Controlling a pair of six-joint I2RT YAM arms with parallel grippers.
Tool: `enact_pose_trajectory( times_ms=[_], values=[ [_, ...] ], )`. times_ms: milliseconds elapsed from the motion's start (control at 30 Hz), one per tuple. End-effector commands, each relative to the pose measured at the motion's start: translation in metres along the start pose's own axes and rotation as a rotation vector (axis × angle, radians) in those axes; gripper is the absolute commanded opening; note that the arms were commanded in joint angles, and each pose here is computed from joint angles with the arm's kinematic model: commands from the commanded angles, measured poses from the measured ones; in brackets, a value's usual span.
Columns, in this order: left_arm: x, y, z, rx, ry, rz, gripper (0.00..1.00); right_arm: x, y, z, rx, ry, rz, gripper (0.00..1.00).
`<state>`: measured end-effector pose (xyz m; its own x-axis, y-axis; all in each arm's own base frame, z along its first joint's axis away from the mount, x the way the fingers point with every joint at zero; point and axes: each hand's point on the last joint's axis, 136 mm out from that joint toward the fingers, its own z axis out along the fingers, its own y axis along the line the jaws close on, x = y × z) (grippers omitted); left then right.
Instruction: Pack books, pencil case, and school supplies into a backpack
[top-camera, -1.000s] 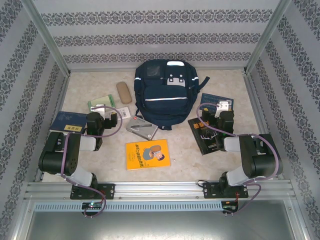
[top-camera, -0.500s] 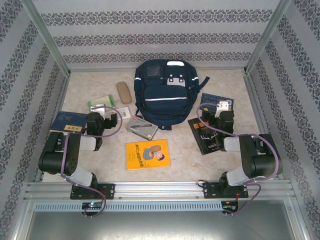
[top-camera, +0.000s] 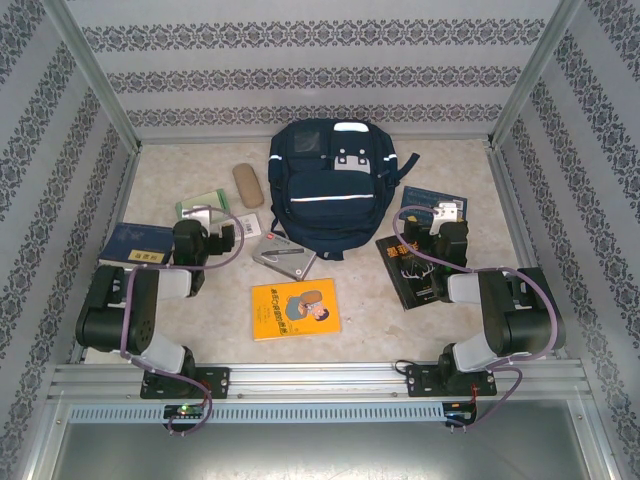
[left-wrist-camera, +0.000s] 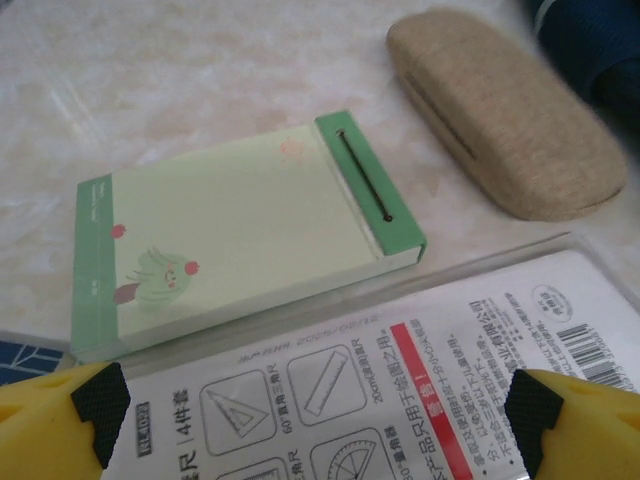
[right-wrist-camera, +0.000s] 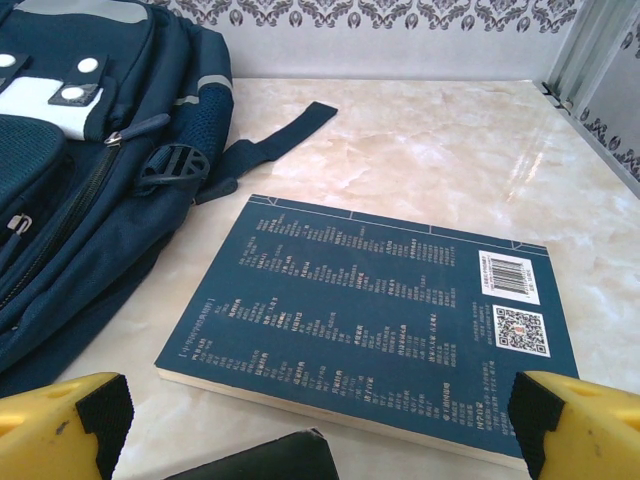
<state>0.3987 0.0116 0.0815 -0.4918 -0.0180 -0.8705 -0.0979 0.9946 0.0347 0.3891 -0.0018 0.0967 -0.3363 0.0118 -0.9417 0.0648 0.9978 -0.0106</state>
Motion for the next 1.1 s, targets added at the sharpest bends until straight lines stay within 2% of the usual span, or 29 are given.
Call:
enact_pose_trajectory(
  times_ms=[0, 67, 167, 233, 267, 333, 500, 633, 733, 900, 1067],
  values=[
    [-0.047, 0.026, -0.014, -0.127, 0.092, -0.022, 0.99, -0.026, -0.013, -0.007, 0.061, -0.067, 0.036, 0.98],
    [-0.064, 0.034, -0.026, -0.175, 0.119, -0.058, 0.99, -0.035, -0.019, -0.014, 0.092, -0.077, 0.048, 0.98],
    [-0.085, 0.036, -0.046, -0.185, 0.121, -0.191, 0.99, -0.051, -0.026, -0.028, 0.128, -0.071, 0.079, 0.98],
    [-0.091, 0.036, -0.056, -0.191, 0.151, -0.306, 0.99, -0.063, -0.044, -0.038, 0.220, -0.057, 0.247, 0.98],
    [-0.093, 0.028, -0.057, -0.149, 0.175, -0.324, 1.00, -0.067, -0.053, -0.041, 0.263, -0.043, 0.329, 0.98],
    [-0.092, 0.005, -0.056, -0.037, 0.240, -0.357, 1.00, -0.075, -0.047, -0.037, 0.215, 0.004, 0.372, 0.98],
    [-0.077, -0.034, -0.049, 0.085, 0.350, -0.480, 1.00, -0.091, -0.011, -0.016, 0.033, 0.099, 0.407, 0.98],
    [-0.062, -0.081, -0.044, 0.160, 0.424, -0.465, 1.00, -0.090, 0.034, 0.007, -0.102, 0.263, 0.374, 0.98],
    [-0.051, -0.116, -0.039, 0.195, 0.473, -0.421, 1.00, -0.077, 0.062, 0.024, -0.129, 0.398, 0.310, 0.98],
    [-0.030, -0.169, -0.030, 0.263, 0.567, -0.370, 0.93, -0.055, 0.092, 0.046, -0.160, 0.513, 0.277, 0.98],
    [-0.008, -0.197, -0.021, 0.262, 0.652, -0.318, 0.86, -0.036, 0.111, 0.058, -0.197, 0.584, 0.275, 0.98]
  ],
)
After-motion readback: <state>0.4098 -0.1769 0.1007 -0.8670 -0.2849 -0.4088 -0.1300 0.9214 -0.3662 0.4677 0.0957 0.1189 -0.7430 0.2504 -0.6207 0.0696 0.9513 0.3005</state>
